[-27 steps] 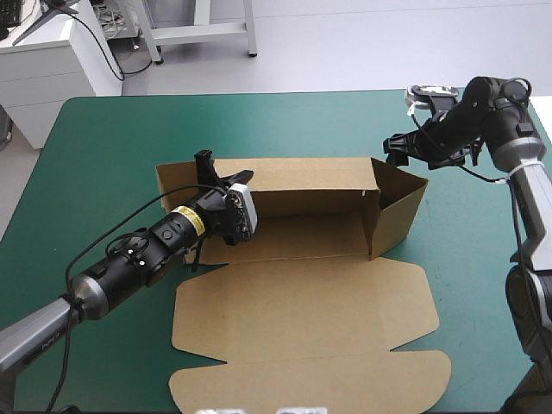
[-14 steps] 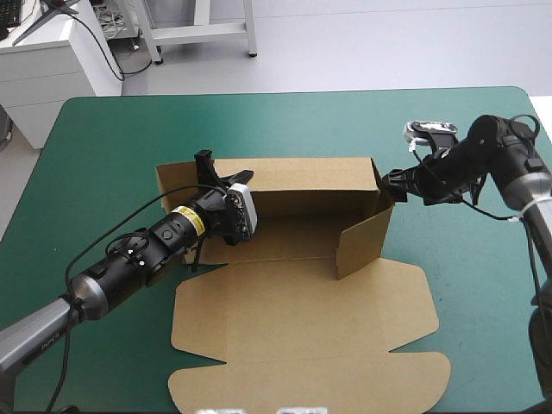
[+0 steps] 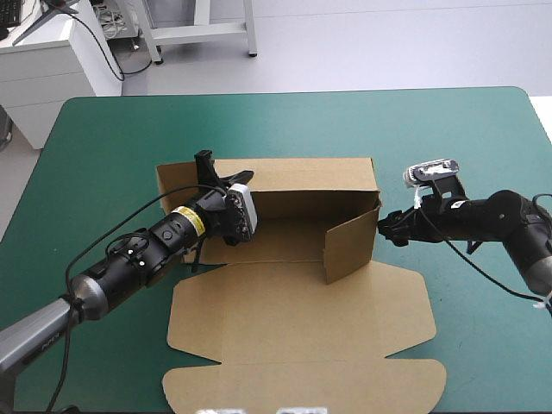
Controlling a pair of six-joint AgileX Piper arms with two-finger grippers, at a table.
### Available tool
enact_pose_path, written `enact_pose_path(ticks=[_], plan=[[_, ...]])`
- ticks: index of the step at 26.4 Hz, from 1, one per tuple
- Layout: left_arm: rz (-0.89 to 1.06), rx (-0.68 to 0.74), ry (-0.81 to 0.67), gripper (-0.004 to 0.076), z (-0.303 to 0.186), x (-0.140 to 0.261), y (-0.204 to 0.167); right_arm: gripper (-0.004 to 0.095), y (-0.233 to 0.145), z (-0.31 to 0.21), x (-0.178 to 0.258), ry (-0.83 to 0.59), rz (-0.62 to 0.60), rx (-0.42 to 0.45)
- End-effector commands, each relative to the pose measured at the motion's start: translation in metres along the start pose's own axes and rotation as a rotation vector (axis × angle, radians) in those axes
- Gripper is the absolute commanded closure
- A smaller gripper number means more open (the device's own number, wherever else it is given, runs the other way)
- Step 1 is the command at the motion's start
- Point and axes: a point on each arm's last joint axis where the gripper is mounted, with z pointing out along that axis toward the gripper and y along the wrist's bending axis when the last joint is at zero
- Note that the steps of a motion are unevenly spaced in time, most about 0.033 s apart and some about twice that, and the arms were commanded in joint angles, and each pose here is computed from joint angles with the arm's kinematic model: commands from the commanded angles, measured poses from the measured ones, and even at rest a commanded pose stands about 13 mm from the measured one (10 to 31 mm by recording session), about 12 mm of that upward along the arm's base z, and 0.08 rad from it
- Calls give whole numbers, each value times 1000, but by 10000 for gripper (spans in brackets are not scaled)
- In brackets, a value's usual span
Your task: Fold the box
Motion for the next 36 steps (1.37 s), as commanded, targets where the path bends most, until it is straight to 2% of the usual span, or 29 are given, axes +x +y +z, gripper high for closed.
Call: enact_pose_path(ticks=[1, 5, 9, 16, 21, 23, 27, 33, 36], plan=[[-56, -43, -24, 732, -4, -6, 9, 170, 6, -14, -8, -71, -12, -23], [-56, -43, -24, 732, -4, -6, 9, 170, 14, -14, -2, -2, -40, -107], [-56, -45, -26, 732, -4, -6, 10, 170, 21, -16, -9, -87, -96, -184], [-56, -45, -26, 732, -4, -6, 10, 170, 25, -17, -18, -198, -125, -233], [-56, -45, -26, 732, -4, -6, 10, 170, 30, -10, -21, -208, -150, -254], [-54, -44, -26, 732, -4, -6, 10, 170, 34, -5, -22, -215, -180, -236], [-53, -44, -26, 732, -4, -6, 9, 170, 47, 2, -29, -270, -243, -147], [-69, -27, -8, 732, -4, -5, 8, 172, 48, 4, -37, -338, -223, -31], [-117, -18, 7, 732, -4, -5, 6, 220, 43, 3, -38, -354, -222, 27]])
